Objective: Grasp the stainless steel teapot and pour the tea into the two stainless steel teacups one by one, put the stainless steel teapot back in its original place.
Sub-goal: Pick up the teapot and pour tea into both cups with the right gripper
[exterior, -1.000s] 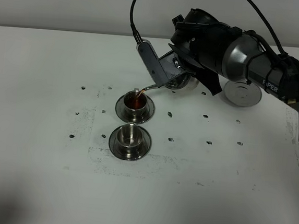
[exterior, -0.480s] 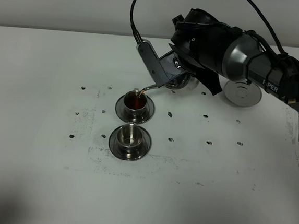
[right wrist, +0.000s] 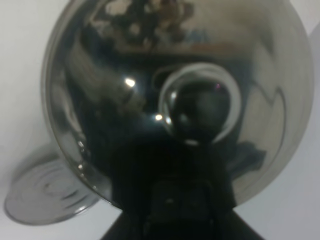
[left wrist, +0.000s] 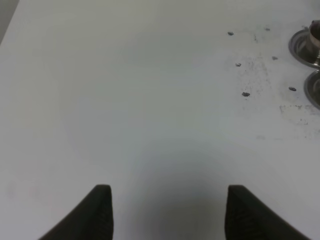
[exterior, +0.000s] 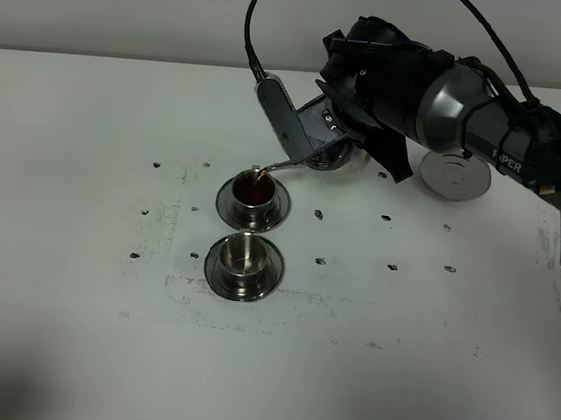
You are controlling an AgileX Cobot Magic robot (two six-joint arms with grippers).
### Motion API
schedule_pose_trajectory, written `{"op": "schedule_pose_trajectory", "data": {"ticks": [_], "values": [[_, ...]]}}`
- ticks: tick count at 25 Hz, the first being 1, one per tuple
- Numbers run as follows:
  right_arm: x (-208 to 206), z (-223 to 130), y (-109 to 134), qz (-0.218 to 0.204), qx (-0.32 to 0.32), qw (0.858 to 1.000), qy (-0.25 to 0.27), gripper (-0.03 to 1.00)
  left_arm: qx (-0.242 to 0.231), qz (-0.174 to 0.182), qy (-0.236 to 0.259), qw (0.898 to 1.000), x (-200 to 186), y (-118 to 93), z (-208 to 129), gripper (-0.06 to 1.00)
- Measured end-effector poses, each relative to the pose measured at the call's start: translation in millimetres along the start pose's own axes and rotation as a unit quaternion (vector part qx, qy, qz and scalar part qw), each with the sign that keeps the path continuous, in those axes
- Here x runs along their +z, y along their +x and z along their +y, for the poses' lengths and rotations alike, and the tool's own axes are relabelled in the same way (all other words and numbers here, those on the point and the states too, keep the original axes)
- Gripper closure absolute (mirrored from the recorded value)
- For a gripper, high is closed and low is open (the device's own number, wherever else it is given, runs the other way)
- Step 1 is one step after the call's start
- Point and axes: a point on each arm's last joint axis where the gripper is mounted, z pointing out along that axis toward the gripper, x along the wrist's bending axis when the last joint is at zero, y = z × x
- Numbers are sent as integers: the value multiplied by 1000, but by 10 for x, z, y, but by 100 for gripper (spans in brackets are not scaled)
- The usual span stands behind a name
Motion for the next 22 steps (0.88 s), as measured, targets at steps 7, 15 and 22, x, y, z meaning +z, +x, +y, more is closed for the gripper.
{"op": "schedule_pose_trajectory", "data": {"ticks": [7,15,22], "values": [[0,10,5,3,8,1000,-5,77,0,0,0,1000,0,0,0,46],[3,15,25,14,28,999,-12,77,0,0,0,1000,0,0,0,46],[60,-68,81,50,90,994,-34,77,0,0,0,1000,0,0,0,46]]}}
